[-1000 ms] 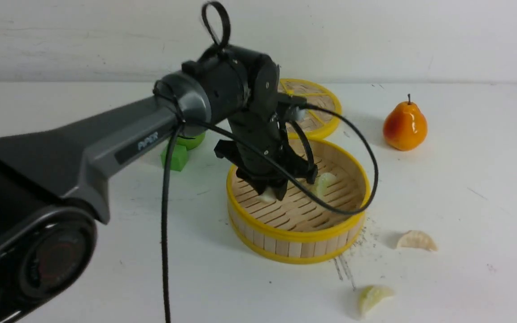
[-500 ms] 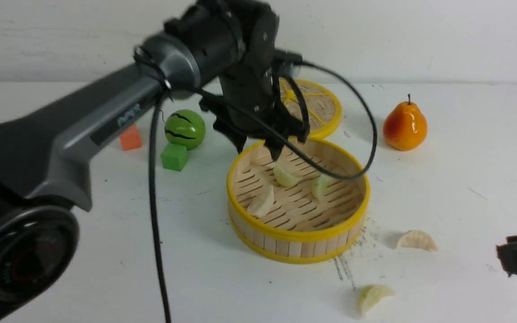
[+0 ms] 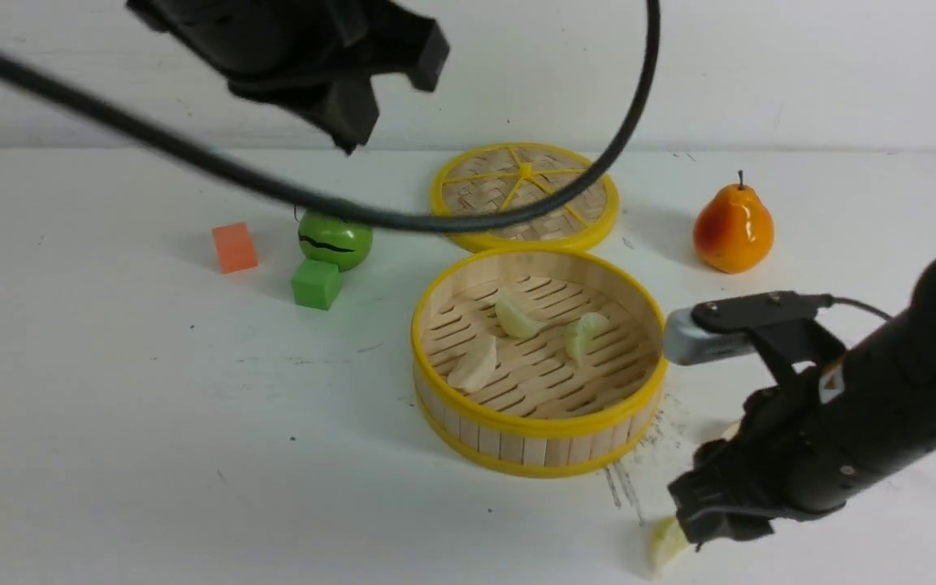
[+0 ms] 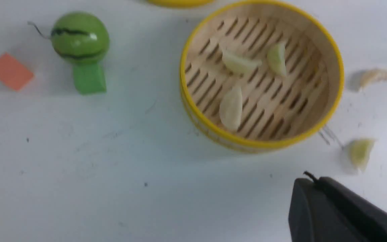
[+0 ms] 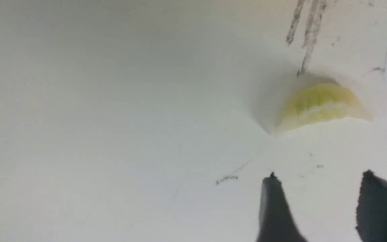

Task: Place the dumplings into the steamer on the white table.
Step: 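Reach for and grasp a dumpling lying on the table beside the steamer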

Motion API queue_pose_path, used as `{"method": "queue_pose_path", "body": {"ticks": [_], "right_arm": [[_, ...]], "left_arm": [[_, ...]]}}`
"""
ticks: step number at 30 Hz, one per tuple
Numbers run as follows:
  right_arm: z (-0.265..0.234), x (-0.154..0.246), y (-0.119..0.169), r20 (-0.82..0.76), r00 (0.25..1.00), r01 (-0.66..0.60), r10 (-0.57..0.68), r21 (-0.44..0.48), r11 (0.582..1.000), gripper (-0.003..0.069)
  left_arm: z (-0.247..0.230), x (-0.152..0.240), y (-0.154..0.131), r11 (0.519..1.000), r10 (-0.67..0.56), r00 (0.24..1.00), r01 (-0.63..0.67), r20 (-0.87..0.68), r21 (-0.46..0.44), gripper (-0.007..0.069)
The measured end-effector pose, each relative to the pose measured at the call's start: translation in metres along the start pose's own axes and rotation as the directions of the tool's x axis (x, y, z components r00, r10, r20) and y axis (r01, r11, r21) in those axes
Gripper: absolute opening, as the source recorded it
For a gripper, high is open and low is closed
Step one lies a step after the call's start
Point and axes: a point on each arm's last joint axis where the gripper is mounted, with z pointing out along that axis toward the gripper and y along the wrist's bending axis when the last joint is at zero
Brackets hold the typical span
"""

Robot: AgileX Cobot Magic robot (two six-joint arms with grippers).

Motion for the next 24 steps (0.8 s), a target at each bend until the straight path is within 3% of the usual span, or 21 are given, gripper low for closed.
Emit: {"method": "queue_pose_path", "body": {"ticks": [5, 10, 14, 18, 21, 24], "right_arm": [[0.035, -0.006, -0.006, -0.043, 0.997, -0.061, 0.062, 0.017, 0.998, 0.0584], [0.066, -0.011, -0.013, -0.066, 0.991, -0.115, 0.117, 0.04, 0.993, 0.0611], [0.08, -0.019, -0.015, -0.066, 0.987, -0.146, 0.149, 0.047, 0.988, 0.0552], [0.086, -0.028, -0.014, -0.06, 0.986, -0.152, 0.155, 0.046, 0.987, 0.0414], [0.086, -0.028, -0.015, -0.078, 0.988, -0.131, 0.136, 0.057, 0.99, 0.0249], [0.082, -0.027, -0.015, -0.113, 0.989, -0.088, 0.097, 0.078, 0.993, 0.0197]], "left_arm": [[-0.006, 0.058, 0.007, 1.0, 0.001, 0.994, -0.002, -0.108, -0.006, -0.0014], [-0.004, 0.103, 0.014, 1.0, 0.011, 0.992, -0.014, -0.128, -0.023, -0.0014], [-0.003, 0.129, 0.02, 0.998, 0.025, 0.989, -0.034, -0.145, -0.058, -0.0014], [-0.006, 0.147, 0.028, 0.993, 0.013, 0.991, -0.029, -0.135, -0.116, -0.0014], [-0.017, 0.15, 0.033, 0.987, -0.006, 0.997, -0.007, -0.082, -0.158, -0.0014], [-0.03, 0.153, 0.036, 0.984, -0.021, 0.999, 0.015, -0.032, -0.175, -0.0014]]}}
